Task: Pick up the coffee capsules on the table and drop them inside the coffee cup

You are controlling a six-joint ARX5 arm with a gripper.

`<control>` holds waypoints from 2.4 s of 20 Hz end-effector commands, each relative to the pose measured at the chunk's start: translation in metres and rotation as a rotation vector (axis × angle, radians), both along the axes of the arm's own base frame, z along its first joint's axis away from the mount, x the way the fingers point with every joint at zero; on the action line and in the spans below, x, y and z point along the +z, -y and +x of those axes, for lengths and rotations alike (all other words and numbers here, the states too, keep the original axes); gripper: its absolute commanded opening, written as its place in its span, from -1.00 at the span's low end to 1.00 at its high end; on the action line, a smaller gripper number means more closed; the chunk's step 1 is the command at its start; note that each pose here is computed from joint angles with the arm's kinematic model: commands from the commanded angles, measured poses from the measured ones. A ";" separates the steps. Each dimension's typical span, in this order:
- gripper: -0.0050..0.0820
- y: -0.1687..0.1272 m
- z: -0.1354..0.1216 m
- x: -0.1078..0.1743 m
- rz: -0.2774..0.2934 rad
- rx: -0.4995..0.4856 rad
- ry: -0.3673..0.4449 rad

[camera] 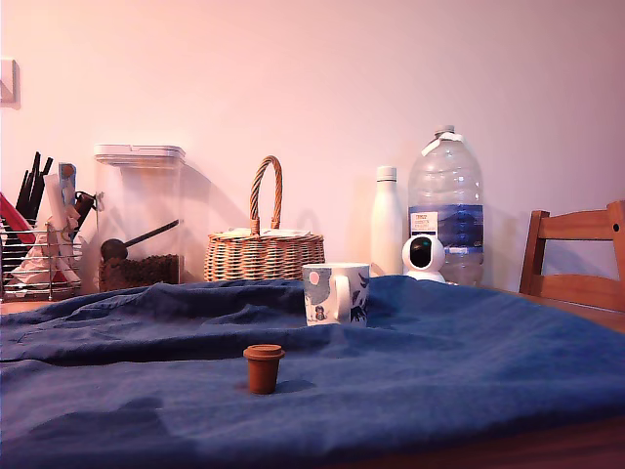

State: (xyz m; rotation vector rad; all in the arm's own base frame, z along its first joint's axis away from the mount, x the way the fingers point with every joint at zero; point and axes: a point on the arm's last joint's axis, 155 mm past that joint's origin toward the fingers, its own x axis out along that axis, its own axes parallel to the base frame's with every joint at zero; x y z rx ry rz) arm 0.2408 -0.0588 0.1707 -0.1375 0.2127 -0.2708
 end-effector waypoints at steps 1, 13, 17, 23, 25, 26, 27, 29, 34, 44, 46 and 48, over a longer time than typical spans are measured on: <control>-0.94 -0.003 -0.002 -0.004 0.011 0.013 0.010; -0.94 0.013 -0.004 0.018 -0.013 -0.075 0.096; -0.94 0.029 -0.006 0.012 -0.033 -0.163 0.061; -0.94 0.065 -0.003 -0.009 -0.013 -0.345 -0.023; -0.94 0.076 -0.004 -0.021 -0.015 -0.392 -0.072; -0.94 0.081 -0.004 -0.025 0.047 -0.427 -0.057; -0.94 0.086 -0.006 -0.029 0.046 -0.452 -0.070; -0.94 0.096 -0.010 -0.038 0.069 -0.508 -0.092; -0.94 0.108 -0.017 -0.050 0.100 -0.574 -0.124; 0.59 0.111 -0.013 -0.073 0.099 -0.588 -0.209; 0.59 0.115 -0.012 -0.073 0.100 -0.609 -0.199; 0.59 0.119 -0.011 -0.072 0.092 -0.630 -0.191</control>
